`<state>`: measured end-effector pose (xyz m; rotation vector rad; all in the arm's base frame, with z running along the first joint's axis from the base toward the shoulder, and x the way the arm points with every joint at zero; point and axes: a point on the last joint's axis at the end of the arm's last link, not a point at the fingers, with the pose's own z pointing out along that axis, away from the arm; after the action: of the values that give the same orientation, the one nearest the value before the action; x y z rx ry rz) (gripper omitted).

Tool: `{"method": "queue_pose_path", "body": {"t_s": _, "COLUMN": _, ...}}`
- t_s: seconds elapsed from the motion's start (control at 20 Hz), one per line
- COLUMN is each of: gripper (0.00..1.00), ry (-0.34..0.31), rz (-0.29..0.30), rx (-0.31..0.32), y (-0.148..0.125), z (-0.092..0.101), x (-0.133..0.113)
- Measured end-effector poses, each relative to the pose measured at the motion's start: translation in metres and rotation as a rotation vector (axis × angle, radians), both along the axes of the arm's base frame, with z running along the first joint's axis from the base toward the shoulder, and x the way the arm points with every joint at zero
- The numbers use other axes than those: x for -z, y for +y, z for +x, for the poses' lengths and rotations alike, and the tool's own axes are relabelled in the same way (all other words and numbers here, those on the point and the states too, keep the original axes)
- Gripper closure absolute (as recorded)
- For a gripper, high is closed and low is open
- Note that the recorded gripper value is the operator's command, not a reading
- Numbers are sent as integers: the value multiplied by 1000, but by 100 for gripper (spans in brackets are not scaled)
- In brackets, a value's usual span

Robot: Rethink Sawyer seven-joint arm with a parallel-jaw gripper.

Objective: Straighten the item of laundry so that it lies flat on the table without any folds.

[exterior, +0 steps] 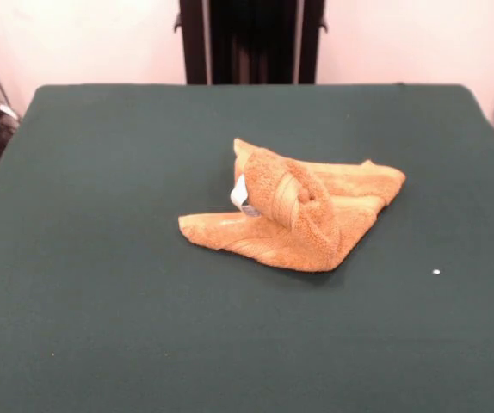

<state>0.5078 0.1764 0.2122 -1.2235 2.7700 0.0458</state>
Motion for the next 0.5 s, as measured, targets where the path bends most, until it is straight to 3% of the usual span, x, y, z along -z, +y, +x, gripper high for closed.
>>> {"method": "queue_pose_path", "body": {"t_s": 0.05, "gripper": 0, "ry": -3, "rz": -5, "rx": -64, "y": 8, "z": -3, "x": 5}}
{"method": "queue_pose_path", "body": {"t_s": 0.5, "gripper": 0, "ry": 13, "rz": -28, "rx": -303, "y": 58, "z": -34, "x": 41}}
